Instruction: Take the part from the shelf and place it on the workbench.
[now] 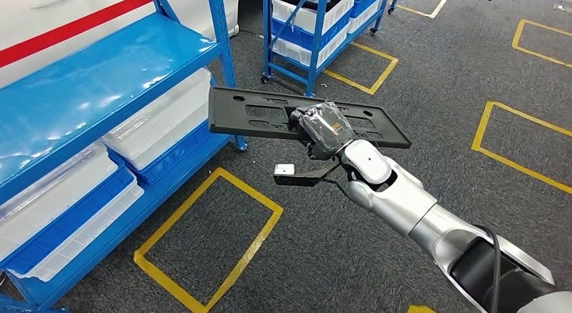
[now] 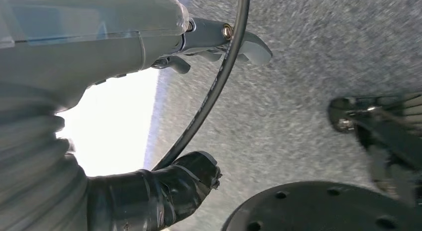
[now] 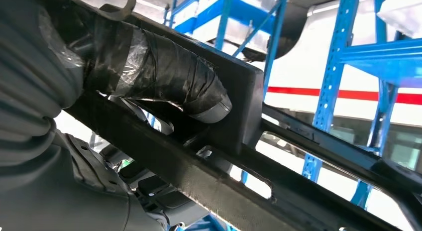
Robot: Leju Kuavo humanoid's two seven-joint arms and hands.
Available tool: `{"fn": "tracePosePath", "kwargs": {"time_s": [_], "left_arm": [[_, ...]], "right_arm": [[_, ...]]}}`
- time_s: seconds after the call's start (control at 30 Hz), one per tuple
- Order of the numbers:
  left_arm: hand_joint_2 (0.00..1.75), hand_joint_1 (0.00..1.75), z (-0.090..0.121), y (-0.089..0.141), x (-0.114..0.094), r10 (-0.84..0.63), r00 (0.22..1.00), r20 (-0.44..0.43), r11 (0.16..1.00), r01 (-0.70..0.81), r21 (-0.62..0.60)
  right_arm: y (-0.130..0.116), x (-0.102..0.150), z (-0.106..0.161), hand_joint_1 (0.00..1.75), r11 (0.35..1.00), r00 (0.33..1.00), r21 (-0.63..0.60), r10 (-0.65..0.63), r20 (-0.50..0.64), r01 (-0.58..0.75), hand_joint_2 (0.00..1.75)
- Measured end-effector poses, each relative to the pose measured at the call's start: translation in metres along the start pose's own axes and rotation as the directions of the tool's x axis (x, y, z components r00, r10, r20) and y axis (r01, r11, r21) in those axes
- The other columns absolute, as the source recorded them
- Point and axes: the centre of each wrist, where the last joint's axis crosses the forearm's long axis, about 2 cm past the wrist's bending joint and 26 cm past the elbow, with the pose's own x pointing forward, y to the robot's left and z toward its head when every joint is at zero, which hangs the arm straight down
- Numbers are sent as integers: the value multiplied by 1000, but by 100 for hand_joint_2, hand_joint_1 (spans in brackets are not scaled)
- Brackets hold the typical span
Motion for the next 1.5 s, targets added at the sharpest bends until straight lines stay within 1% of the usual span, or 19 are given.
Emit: {"fn": "tracePosePath", "kwargs": {"time_s": [0.33,0.6,0.93,1.13,1.33,1.5], "left_arm": [[175,0,-2,-4,-2,12,1000,-8,1000,-12,-7],[175,0,-4,-4,2,21,1000,-3,1000,-21,-11],[175,0,-4,-4,-1,29,1000,-5,1000,-29,-11],[175,0,-5,-1,-1,25,1000,-2,1000,-25,8],[175,0,-6,-2,-4,16,1000,-10,1000,-16,15],[175,0,-7,-2,-2,1,1000,-4,999,-1,33]], "right_arm": [[3,-4,1,175,999,999,29,-26,-20,27,175],[0,-6,0,175,999,999,23,-28,-23,29,175],[1,-5,-1,175,999,999,34,-33,-20,34,175],[-1,-9,1,175,999,999,39,-33,-32,34,175],[2,-12,5,175,998,999,48,-34,-41,36,175],[0,-15,7,175,999,998,43,-29,-47,31,175]]}}
